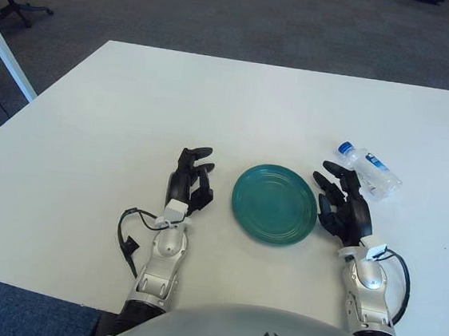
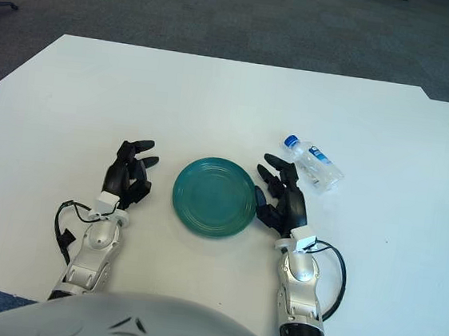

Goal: Put the bottle into the plate.

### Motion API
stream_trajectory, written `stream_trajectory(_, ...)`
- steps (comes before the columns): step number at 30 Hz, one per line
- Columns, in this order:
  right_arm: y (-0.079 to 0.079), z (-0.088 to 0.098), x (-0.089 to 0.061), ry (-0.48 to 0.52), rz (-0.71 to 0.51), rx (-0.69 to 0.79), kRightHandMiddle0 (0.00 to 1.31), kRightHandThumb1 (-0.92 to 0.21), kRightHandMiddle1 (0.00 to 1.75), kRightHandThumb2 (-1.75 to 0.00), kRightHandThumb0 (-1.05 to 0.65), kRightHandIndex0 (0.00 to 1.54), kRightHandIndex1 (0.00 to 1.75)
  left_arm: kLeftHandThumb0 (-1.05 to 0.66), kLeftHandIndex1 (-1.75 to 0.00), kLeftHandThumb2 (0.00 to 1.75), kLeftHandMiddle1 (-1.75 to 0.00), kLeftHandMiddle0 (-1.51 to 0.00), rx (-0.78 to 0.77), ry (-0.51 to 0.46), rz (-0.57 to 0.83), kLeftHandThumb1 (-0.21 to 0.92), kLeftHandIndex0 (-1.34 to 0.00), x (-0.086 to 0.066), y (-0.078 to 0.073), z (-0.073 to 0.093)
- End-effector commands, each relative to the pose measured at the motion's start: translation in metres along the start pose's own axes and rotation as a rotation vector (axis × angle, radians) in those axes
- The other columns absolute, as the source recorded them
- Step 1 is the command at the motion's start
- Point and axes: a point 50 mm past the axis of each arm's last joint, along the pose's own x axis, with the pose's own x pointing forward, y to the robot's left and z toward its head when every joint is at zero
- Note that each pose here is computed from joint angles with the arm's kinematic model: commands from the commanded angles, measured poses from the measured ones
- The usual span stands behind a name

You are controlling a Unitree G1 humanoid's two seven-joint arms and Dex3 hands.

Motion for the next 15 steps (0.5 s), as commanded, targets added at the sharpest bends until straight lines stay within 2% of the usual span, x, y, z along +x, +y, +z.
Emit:
stream_trajectory(1, -0.001, -0.012, -0.01, 0.067, -0.012, 0.016, 0.0, -0.79, 0.9, -0.64, -0.51, 0.43, 0.12, -0.74, -1.16, 0.93, -0.79, -0.51, 0.019, 0.072, 0.006, 0.92, -0.26, -0.004, 0.002, -0.015)
stream_trajectory(9, -0.004, -0.012, -0.007, 0.066, -0.017, 0.011, 0.0, -0.78, 0.86, -0.66, -0.5, 0.41, 0.13, -0.74, -1.16, 0.92, -0.79, -0.51, 0.013, 0.069, 0.002, 0.92, -0.26, -0.002, -0.001, -0.017)
stream_trajectory(15, -0.003, 0.001, 0.005, 0.016, -0.021, -0.007, 0.0, -0.77, 0.87, -0.66, -0.5, 0.42, 0.14, -0.75, -1.16, 0.92, -0.79, -0.51, 0.009, 0.067, -0.002, 0.92, -0.26, 0.0, -0.002, -0.018)
